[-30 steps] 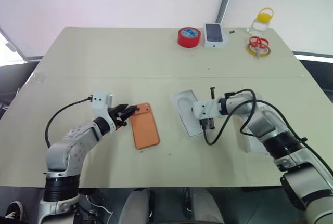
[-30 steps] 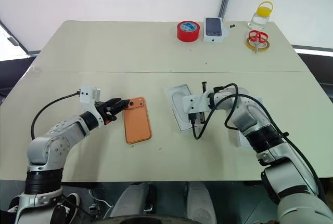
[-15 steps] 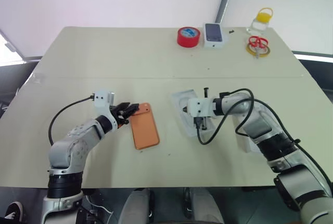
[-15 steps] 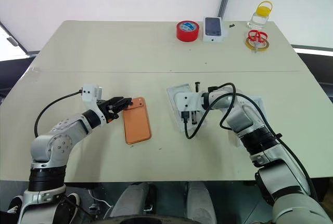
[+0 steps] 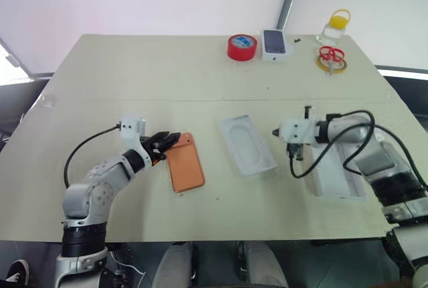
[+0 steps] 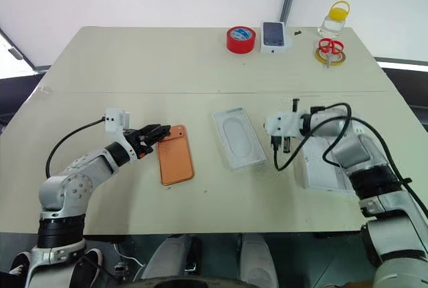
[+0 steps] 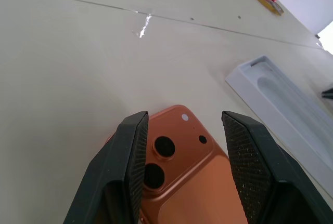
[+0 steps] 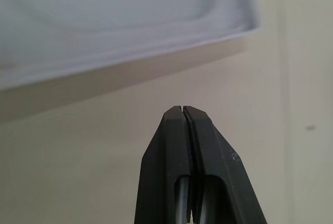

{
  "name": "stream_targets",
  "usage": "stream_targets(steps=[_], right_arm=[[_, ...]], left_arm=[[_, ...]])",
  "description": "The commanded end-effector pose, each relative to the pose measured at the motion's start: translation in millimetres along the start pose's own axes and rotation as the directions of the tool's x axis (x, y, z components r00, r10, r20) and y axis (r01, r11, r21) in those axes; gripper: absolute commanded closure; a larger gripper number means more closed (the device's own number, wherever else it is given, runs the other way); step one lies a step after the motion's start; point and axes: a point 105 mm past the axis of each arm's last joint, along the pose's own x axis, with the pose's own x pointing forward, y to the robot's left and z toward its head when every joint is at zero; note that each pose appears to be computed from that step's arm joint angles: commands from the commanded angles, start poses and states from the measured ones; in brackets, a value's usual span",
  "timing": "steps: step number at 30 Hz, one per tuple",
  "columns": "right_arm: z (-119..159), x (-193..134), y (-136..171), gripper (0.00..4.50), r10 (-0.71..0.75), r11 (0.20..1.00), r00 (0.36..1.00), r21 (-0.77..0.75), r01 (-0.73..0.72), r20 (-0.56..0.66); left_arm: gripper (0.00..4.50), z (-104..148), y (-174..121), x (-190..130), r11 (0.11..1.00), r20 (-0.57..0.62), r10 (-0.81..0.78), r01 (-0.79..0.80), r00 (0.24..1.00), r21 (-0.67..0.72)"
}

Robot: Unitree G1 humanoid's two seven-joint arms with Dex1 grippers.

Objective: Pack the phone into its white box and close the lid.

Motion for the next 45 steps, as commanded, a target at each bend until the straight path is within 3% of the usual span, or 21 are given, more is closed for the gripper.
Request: stream_targets(steps=[1, 6, 16, 19, 21, 23, 26, 29, 35, 40, 45], right_arm=[[1, -4, 5, 4.46, 0.021, 0.999, 1.0, -0.036, -0.02, 0.006], [25, -4, 13, 4.46, 0.049, 0.997, 0.991, 0.055, -0.056, 0.126], [35, -11, 17, 4.46, 0.088, 0.994, 0.985, 0.057, -0.097, 0.151], [33, -16, 14, 4.46, 0.088, 0.986, 0.984, 0.127, -0.108, 0.157], [32, -18, -8, 4.46, -0.037, 0.999, 0.991, 0.023, 0.035, 0.128], [38, -19, -26, 4.46, -0.107, 0.994, 0.981, 0.053, 0.1, 0.16], [72, -17, -47, 4.46, -0.175, 0.981, 0.938, 0.134, 0.14, 0.3], [116, -3, -45, 4.46, -0.153, 0.985, 0.883, 0.139, 0.101, 0.444], [155, 35, -20, 4.46, -0.049, 0.997, 0.87, 0.069, 0.017, 0.49], [165, 62, -3, 4.46, 0.043, 0.997, 0.887, 0.039, -0.068, 0.459], [155, 85, 5, 4.46, 0.113, 0.993, 0.927, -0.011, -0.116, 0.357]], left_arm=[[2.11, 13, -6, -3, 0.999, 0.042, -0.027, 0.026, 0.999, 0.026], [2.11, 22, -12, 0, 0.999, 0.074, -0.038, 0.037, 0.997, 0.014], [2.11, 19, -8, -2, 0.999, 0.064, -0.032, 0.034, 0.997, -0.036], [2.11, 18, -8, -7, 0.997, 0.047, -0.037, 0.04, 0.998, -0.059], [2.11, 16, -7, -15, 0.989, 0.024, -0.062, 0.065, 0.998, -0.13], [2.11, 14, -5, -26, 0.973, 0.001, -0.095, 0.093, 0.996, -0.212], [2.11, 16, 5, -45, 0.958, -0.004, -0.079, 0.075, 0.997, -0.277], [2.11, 2, 9, -54, 0.92, -0.067, -0.09, 0.057, 0.994, -0.387], [2.11, -24, -11, -63, 0.882, -0.177, -0.192, 0.091, 0.965, -0.463], [2.11, -38, -6, -61, 0.873, -0.224, -0.123, -0.002, 0.967, -0.487], [2.11, -48, -13, -55, 0.877, -0.259, -0.119, -0.021, 0.959, -0.48]])
